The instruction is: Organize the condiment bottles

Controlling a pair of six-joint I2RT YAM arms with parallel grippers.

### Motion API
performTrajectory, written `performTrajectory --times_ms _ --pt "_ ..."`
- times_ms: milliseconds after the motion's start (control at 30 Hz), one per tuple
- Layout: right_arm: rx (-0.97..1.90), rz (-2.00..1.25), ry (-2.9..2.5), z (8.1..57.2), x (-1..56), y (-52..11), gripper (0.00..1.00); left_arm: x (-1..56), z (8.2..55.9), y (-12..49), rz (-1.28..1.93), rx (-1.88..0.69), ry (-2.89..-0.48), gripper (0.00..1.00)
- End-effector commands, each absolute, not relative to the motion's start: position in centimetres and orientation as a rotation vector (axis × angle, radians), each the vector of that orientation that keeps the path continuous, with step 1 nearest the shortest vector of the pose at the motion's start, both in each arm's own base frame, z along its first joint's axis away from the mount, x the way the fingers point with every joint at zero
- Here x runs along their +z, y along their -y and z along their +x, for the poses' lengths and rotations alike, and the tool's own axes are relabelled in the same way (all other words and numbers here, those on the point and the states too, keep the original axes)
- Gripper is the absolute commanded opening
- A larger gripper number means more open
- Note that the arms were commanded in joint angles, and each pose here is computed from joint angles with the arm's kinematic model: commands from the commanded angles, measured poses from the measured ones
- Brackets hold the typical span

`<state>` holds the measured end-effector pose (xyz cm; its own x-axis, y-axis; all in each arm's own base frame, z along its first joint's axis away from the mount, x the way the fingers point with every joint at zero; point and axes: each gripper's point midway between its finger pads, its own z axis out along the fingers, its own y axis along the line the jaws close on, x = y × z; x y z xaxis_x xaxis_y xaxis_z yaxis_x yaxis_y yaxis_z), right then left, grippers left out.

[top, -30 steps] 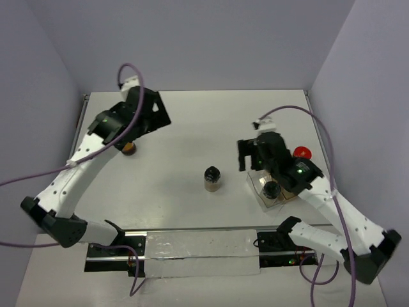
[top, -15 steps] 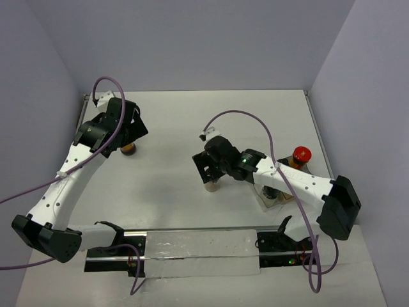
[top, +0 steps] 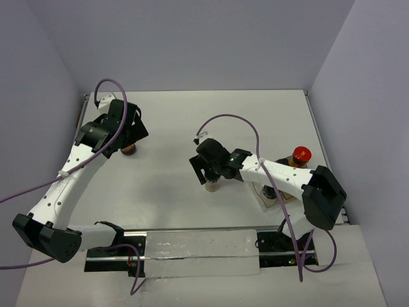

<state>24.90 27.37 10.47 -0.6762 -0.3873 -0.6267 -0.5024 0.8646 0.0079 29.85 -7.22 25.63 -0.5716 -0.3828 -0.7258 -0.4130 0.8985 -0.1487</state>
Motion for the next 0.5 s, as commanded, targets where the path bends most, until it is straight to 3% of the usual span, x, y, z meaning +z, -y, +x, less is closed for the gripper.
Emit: performTrajectory --times_ms 0,67,233,467 --pt "0.26 -0.63 -2.358 25.5 10.8 -28.2 0.76 26.5 30.1 6.6 -0.576 0.05 -2.195 0.99" --pt "0.254 -0.633 -2.36 25.4 10.7 -28.1 0.78 26.4 30.1 6.5 -0.575 0.061 -2.196 0.99" --pt "0.207 -0.633 -2.377 25.1 10.2 -27.1 0.96 26.4 30.1 6.6 -0.573 0.057 -2.197 0.99" --pt "0.161 -0.629 -2.387 24.7 9.8 -25.8 0.95 26.1 30.2 6.8 -0.569 0.05 -2.202 0.99"
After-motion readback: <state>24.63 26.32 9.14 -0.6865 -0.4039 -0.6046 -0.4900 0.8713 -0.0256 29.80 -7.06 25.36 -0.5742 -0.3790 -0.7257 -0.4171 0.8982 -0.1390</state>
